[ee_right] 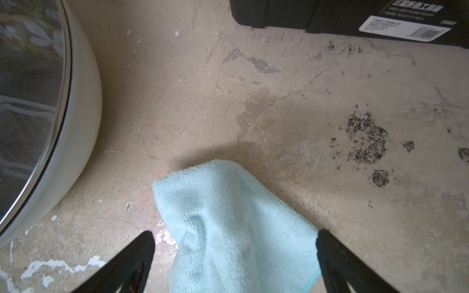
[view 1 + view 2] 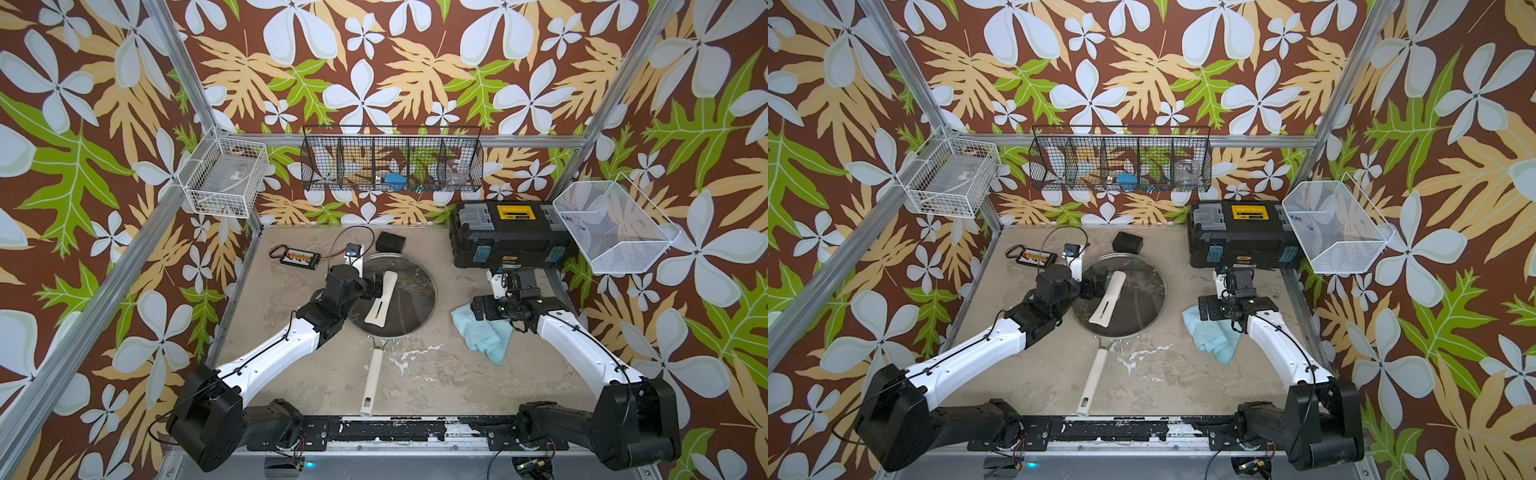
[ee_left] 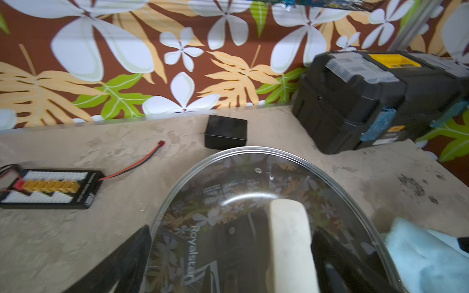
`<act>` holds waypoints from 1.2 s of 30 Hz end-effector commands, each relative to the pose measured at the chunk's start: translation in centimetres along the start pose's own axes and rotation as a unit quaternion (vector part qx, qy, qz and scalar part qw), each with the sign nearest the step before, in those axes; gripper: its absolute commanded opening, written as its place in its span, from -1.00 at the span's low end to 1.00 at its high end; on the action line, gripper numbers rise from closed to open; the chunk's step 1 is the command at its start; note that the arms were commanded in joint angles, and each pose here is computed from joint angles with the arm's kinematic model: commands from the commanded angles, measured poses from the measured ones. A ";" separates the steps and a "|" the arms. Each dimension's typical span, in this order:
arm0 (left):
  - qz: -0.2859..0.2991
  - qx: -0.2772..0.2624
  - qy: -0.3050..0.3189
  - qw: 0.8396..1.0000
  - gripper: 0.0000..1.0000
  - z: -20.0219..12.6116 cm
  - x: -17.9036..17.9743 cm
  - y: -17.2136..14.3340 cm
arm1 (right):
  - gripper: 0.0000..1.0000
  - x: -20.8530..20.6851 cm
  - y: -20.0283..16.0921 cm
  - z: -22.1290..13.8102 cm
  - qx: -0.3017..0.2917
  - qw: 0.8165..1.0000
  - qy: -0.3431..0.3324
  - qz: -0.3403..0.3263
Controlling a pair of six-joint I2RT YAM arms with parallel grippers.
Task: Wipe the pot lid with a cloth
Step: Place the pot lid on the cooking pot, then reset both arms
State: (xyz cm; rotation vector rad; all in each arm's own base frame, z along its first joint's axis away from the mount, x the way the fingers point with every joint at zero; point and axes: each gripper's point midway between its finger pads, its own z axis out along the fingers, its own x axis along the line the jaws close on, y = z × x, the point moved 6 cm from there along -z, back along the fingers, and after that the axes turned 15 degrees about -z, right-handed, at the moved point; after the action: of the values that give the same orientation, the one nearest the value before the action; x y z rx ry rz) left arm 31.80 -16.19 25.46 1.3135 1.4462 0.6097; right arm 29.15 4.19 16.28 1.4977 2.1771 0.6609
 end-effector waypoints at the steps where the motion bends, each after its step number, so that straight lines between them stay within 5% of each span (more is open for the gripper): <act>1: 0.005 -0.018 -0.041 0.999 1.00 -0.4 0.4 1.0 | 1.00 -0.7 2.0 0.0 -0.084 0.996 -0.027 0.014; 8: -0.057 -0.075 -0.055 0.994 1.00 -1.2 5.0 2.0 | 0.99 -3.1 3.5 -0.5 -0.200 0.972 -0.119 0.018; 13: -0.066 -0.120 -0.005 0.991 1.00 -1.5 9.2 1.4 | 1.00 -5.6 2.3 -0.1 -0.251 0.948 -0.185 0.064; 19: -0.058 -0.135 0.076 0.986 1.00 -0.8 13.9 0.2 | 1.00 -6.5 0.4 0.3 -0.284 0.925 -0.251 0.039; 25: -0.059 -0.141 0.110 0.982 1.00 -0.4 17.4 -1.2 | 1.00 -6.8 -0.6 1.6 -0.301 0.920 -0.246 0.052; 36: -0.034 -0.125 0.126 0.984 1.00 -0.5 18.0 -2.4 | 0.99 -6.9 -1.2 2.5 -0.307 0.922 -0.232 0.046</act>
State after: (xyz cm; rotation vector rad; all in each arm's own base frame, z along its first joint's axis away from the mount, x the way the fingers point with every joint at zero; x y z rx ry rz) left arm 33.28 -0.10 17.13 1.0217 1.5678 0.8904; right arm 31.84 -2.42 13.09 1.2889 1.4081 0.7846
